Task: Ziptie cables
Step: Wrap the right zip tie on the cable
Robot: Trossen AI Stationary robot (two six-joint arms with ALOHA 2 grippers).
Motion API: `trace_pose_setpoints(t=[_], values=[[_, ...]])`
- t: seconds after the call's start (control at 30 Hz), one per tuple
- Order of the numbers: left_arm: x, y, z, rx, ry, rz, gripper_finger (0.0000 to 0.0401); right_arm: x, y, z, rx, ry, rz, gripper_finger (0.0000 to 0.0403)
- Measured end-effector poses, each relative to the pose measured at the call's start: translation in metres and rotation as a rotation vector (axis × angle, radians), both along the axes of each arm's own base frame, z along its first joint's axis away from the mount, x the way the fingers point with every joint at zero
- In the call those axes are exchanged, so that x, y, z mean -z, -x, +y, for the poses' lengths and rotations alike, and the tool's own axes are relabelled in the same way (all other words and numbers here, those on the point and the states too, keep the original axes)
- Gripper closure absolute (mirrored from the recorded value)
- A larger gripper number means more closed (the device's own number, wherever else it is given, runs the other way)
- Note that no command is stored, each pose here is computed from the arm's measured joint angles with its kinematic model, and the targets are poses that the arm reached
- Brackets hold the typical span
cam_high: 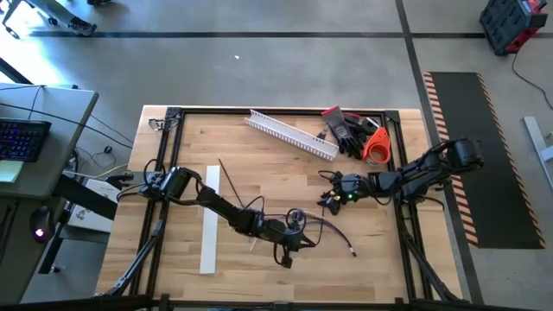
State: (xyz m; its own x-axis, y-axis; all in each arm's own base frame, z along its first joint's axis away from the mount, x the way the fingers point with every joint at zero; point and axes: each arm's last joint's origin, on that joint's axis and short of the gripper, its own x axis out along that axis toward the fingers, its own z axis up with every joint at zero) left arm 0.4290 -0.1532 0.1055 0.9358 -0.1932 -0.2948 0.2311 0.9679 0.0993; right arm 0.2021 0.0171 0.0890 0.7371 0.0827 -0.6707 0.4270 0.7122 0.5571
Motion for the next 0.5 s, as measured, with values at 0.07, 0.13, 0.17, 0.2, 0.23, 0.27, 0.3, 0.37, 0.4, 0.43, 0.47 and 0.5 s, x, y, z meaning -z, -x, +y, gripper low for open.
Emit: trace_pose_setpoints(t=[0.07, 0.13, 0.17, 0.2, 0.23, 0.27, 0.3, 0.37, 0.4, 0.43, 0.47, 0.5], values=[[0.000, 0.000, 0.000, 0.000, -0.001, 0.003, 0.0401, 0.000, 0.001, 0.005, -0.028, 0.011, 0.001, 0.0209], [0.000, 0.000, 0.000, 0.000, -0.002, 0.005, 0.0401, 0.001, 0.002, 0.011, -0.051, 0.040, 0.001, 0.0218], [0.000, 0.000, 0.000, 0.000, -0.001, 0.005, 0.0401, 0.001, 0.002, 0.013, -0.053, 0.056, 0.000, 0.0224], [0.000, 0.000, 0.000, -0.001, 0.001, 0.006, 0.0401, 0.001, 0.003, 0.016, -0.054, 0.073, 0.000, 0.0229], [0.000, 0.000, 0.000, -0.001, 0.002, 0.006, 0.0401, 0.001, 0.004, 0.019, -0.051, 0.092, -0.001, 0.0235], [0.000, 0.000, 0.000, -0.001, 0.002, 0.006, 0.0401, 0.001, 0.004, 0.022, -0.050, 0.111, -0.002, 0.0241], [0.000, 0.000, 0.000, -0.001, 0.002, 0.006, 0.0401, 0.001, 0.005, 0.025, -0.048, 0.130, -0.005, 0.0247], [0.001, 0.000, 0.000, -0.001, 0.002, 0.006, 0.0401, 0.001, 0.007, 0.031, -0.043, 0.169, -0.012, 0.0260], [0.001, 0.000, 0.000, -0.001, 0.002, 0.006, 0.0401, 0.001, 0.008, 0.033, -0.039, 0.189, -0.015, 0.0266], [0.001, 0.000, 0.000, -0.001, 0.002, 0.006, 0.0401, 0.001, 0.009, 0.035, -0.035, 0.208, -0.017, 0.0274], [0.001, 0.000, 0.000, -0.001, 0.002, 0.006, 0.0401, 0.002, 0.010, 0.038, -0.033, 0.226, -0.017, 0.0282], [0.001, 0.000, 0.000, -0.001, 0.002, 0.006, 0.0401, 0.002, 0.011, 0.040, -0.032, 0.243, -0.021, 0.0292]])
